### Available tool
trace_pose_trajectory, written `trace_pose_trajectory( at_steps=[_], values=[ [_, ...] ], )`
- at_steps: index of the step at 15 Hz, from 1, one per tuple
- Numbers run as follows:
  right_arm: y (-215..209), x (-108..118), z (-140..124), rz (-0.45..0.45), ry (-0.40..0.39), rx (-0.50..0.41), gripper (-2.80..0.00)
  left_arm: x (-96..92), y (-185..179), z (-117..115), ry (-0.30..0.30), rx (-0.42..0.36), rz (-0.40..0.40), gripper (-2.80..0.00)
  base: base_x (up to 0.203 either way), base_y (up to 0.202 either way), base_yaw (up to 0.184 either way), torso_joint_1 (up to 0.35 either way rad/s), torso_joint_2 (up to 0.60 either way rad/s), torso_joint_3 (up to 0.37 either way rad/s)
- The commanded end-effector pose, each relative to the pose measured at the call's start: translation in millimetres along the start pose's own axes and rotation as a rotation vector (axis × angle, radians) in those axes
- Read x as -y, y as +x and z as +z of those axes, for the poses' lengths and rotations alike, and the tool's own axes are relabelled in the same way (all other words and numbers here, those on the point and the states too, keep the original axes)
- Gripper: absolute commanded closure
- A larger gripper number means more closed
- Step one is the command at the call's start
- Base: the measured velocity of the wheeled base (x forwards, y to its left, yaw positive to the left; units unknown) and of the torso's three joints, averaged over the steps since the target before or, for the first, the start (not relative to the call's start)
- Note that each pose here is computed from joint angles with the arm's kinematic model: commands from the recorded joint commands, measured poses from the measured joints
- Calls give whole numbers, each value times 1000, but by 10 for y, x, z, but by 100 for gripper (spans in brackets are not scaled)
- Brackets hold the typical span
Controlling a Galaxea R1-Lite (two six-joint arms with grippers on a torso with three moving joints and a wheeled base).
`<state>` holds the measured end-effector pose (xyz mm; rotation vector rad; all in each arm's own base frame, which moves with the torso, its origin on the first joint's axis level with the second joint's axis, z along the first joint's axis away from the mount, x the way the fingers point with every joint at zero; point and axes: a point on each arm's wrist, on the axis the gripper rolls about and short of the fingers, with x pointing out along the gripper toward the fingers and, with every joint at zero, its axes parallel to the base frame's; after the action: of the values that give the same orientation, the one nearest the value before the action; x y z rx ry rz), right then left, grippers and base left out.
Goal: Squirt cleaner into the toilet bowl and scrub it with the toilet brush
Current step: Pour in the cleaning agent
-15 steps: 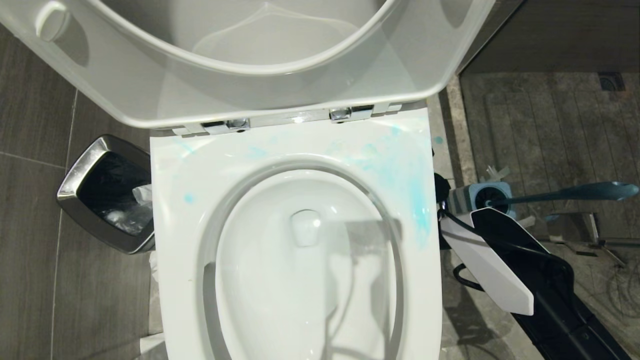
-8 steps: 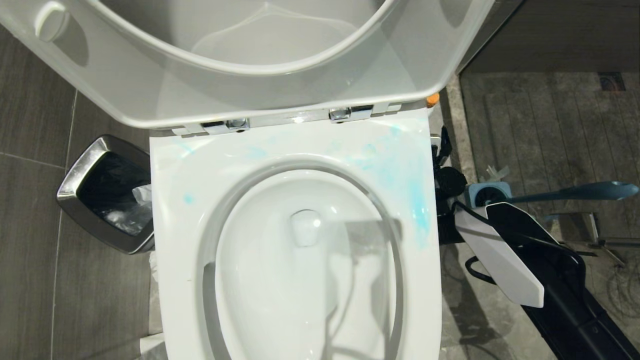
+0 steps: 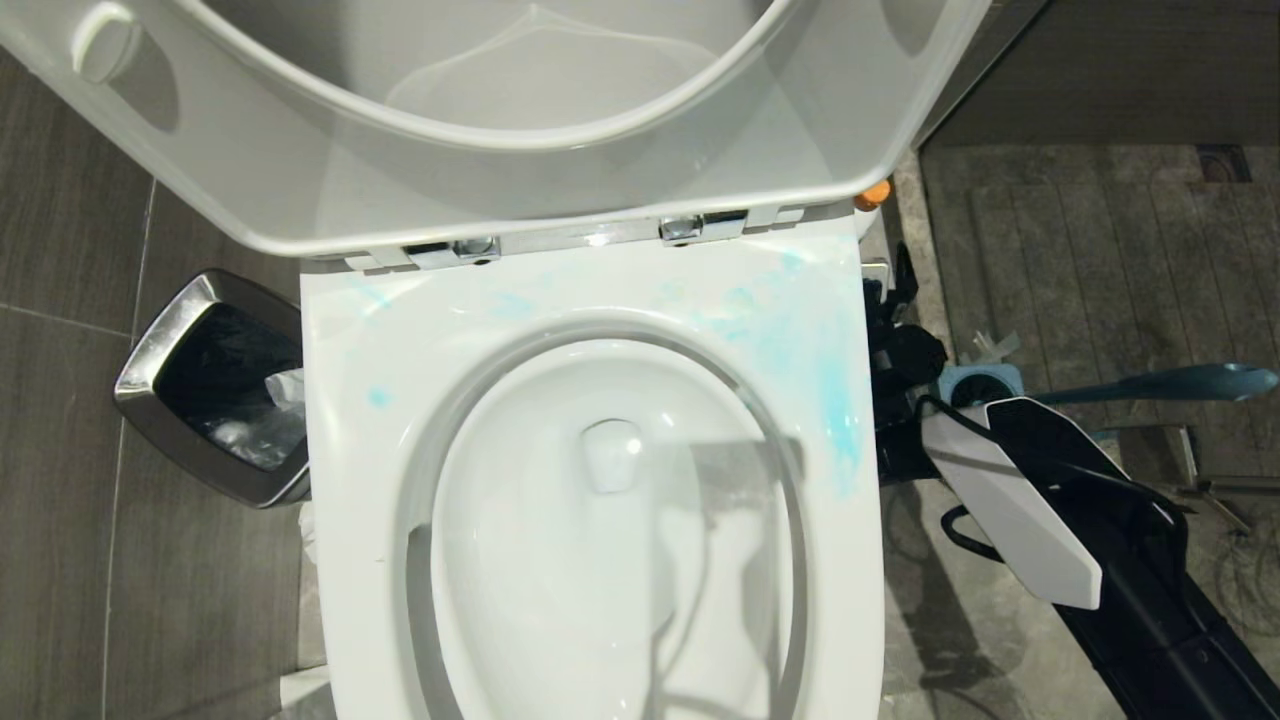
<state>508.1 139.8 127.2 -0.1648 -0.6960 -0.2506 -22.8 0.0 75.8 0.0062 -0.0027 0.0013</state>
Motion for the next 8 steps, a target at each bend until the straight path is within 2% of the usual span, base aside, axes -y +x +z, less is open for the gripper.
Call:
trace_pose_trajectory(
  at_steps=[1, 8],
  values=[
    [28, 20, 58, -10, 1, 14, -280, 0, 0, 0, 0, 0, 0, 0, 0, 0, 0, 0, 0, 0],
    [76, 158, 15, -33, -77, -1, -280, 0, 0, 0, 0, 0, 0, 0, 0, 0, 0, 0, 0, 0]
  ],
)
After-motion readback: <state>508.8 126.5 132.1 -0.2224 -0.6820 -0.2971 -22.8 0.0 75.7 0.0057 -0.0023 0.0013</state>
